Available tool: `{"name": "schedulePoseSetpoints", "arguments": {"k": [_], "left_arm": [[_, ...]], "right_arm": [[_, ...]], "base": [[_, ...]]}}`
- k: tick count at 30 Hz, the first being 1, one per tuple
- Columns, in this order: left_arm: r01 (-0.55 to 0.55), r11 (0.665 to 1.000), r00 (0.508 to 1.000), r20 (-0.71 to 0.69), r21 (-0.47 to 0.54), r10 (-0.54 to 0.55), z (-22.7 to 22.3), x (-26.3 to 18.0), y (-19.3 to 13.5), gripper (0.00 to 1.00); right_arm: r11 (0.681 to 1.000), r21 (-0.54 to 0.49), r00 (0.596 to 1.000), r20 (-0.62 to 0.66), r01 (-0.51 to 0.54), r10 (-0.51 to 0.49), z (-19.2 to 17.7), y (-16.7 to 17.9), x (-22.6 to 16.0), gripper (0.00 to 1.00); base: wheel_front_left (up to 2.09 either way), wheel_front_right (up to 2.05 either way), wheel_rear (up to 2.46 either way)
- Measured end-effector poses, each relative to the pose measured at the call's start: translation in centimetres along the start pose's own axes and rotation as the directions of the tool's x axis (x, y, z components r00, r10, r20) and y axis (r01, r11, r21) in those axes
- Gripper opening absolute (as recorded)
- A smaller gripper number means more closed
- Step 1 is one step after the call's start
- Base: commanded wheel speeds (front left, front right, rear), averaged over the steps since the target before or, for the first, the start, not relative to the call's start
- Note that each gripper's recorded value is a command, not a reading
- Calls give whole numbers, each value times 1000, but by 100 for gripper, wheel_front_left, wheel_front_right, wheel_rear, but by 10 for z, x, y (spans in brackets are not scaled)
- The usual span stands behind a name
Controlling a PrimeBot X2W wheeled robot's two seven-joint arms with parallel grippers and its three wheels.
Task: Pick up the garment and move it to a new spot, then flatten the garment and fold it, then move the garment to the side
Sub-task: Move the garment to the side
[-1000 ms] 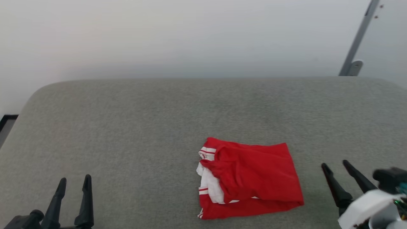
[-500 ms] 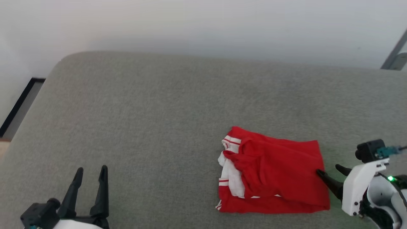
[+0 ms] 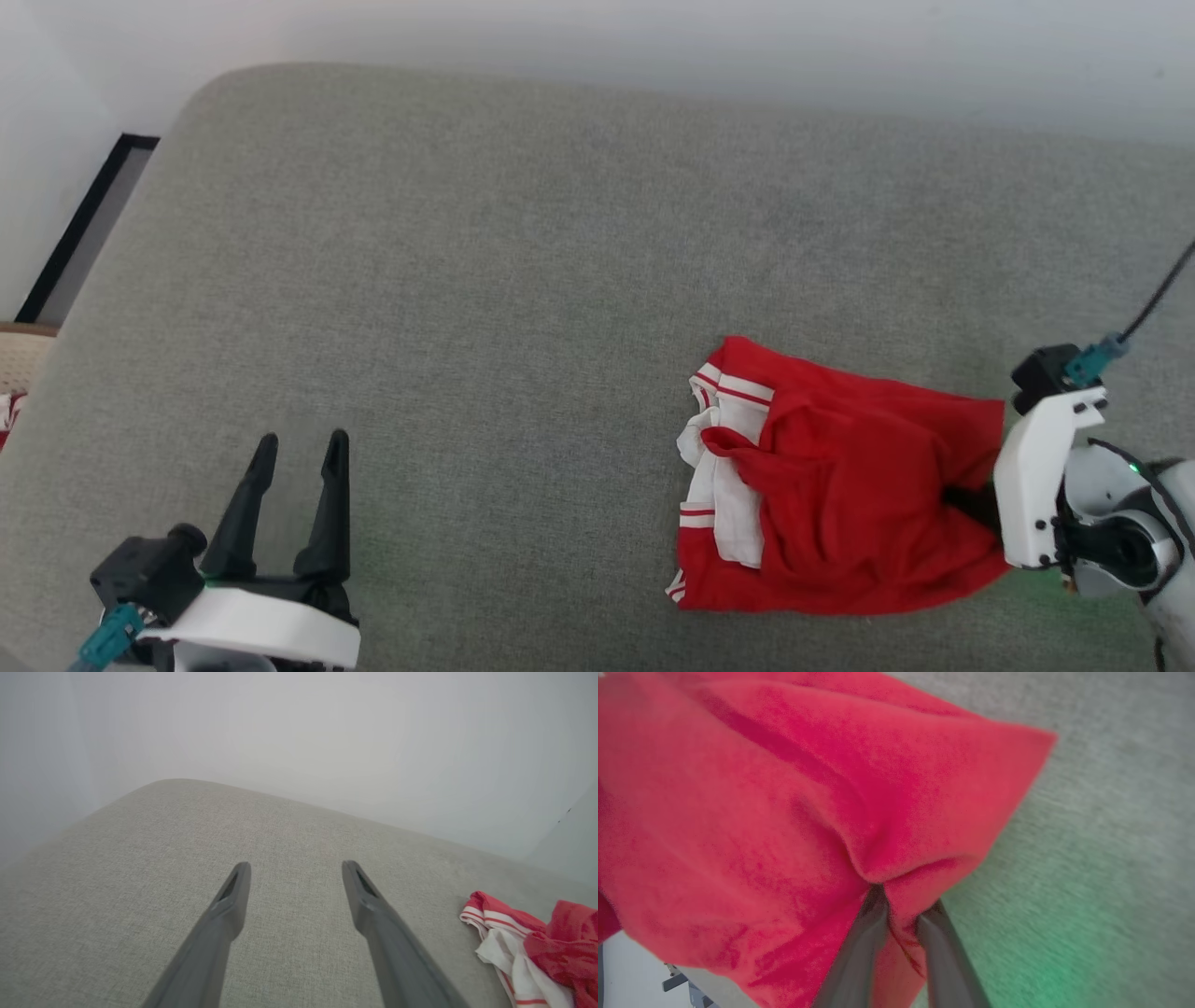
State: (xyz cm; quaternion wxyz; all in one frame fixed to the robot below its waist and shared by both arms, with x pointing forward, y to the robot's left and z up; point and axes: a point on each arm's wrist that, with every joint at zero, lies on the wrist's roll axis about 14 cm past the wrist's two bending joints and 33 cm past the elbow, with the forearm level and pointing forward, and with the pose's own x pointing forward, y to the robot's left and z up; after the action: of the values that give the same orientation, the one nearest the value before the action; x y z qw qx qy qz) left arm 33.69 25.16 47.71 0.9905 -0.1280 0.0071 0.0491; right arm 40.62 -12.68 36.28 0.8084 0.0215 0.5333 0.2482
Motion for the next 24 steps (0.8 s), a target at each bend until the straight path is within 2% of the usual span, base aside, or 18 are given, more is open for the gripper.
{"name": "schedulePoseSetpoints", "arguments": {"k": [5,11,18,24], "left_arm": [[3,1000,1000,5,-17,-3,0,13,-3,100],[55,998,998,19,-24,-55,2,37,-18,100],[204,979,978,43,-18,-203,6,74,-65,100],[365,931,930,56,-17,-363,3,104,-123,100]], "right_arm": [[1000,-2,999,28,-20,20,11,2,1,0],[1000,-12,995,103,-16,17,26,-6,-17,0],[995,7,968,230,101,-100,52,-54,-63,0],[973,61,922,312,224,-231,61,-101,-104,0]], "base": [[0,0,0],[0,0,0],[0,0,0],[0,0,0]]}}
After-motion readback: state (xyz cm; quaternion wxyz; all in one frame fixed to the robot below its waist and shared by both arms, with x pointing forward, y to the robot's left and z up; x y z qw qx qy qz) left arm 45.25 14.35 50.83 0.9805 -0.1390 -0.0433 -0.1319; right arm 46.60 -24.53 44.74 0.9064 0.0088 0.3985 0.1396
